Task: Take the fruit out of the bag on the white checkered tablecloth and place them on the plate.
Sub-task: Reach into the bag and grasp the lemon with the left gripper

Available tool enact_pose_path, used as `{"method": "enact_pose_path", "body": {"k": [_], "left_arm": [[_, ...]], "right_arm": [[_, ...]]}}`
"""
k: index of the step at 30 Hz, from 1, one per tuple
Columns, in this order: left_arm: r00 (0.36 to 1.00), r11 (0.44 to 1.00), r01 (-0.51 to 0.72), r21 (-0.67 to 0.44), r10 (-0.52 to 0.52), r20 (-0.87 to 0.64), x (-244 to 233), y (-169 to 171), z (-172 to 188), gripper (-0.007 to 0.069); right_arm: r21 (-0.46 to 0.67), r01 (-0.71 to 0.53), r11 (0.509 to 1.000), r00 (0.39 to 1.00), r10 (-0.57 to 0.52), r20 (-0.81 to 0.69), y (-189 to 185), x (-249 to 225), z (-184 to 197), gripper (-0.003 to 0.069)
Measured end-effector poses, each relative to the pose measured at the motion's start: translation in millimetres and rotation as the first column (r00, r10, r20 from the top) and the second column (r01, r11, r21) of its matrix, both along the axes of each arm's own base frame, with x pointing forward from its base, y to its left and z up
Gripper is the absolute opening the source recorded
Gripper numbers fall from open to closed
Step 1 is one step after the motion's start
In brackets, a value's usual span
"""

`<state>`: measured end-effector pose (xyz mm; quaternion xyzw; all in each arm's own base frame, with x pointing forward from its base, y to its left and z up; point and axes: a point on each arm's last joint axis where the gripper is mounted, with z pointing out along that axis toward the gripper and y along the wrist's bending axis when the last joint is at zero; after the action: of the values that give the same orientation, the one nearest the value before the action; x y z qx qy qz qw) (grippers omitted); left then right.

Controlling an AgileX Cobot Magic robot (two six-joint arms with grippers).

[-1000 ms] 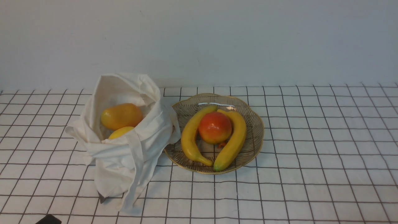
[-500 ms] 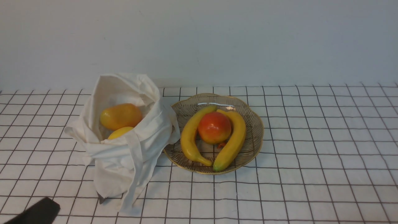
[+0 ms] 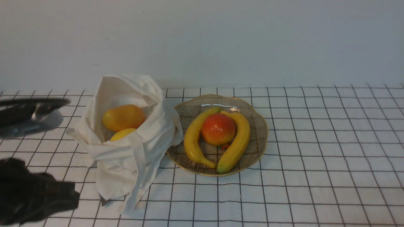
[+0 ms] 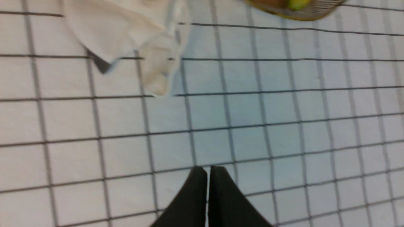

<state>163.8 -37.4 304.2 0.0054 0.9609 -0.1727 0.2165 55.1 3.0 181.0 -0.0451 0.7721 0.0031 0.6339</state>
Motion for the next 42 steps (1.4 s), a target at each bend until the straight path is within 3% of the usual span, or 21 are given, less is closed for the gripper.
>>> {"method": "enact_pose_path", "body": {"k": [9, 17, 25, 30, 36, 42], "left_arm": [[0.988, 0.996, 0.019, 0.087, -0.006, -0.151, 116, 0, 0, 0.0043], [0.971, 0.987, 0.081, 0.141, -0.047, -0.235, 214, -2, -26, 0.0273], [0.954, 0.981, 0.139, 0.138, -0.095, -0.285, 240, -15, -59, 0.0435], [0.932, 0.958, 0.22, 0.184, -0.151, -0.33, 243, -26, -80, 0.0447], [0.926, 0.934, 0.246, 0.26, -0.146, -0.349, 245, -23, -88, 0.0449], [0.915, 0.934, 0.254, 0.252, -0.148, -0.375, 248, -25, -102, 0.0526]], "right_arm": [[0.0, 0.0, 1.0, 1.0, 0.0, 0.0, 0, 0, 0, -0.0015], [0.0, 0.0, 1.0, 1.0, 0.0, 0.0, 0, 0, 0, -0.0015], [0.0, 0.0, 1.0, 1.0, 0.0, 0.0, 0, 0, 0, -0.0015], [0.0, 0.0, 1.0, 1.0, 0.0, 0.0, 0, 0, 0, -0.0015], [0.0, 0.0, 1.0, 1.0, 0.0, 0.0, 0, 0, 0, -0.0015], [0.0, 0.0, 1.0, 1.0, 0.0, 0.0, 0, 0, 0, -0.0015]]}}
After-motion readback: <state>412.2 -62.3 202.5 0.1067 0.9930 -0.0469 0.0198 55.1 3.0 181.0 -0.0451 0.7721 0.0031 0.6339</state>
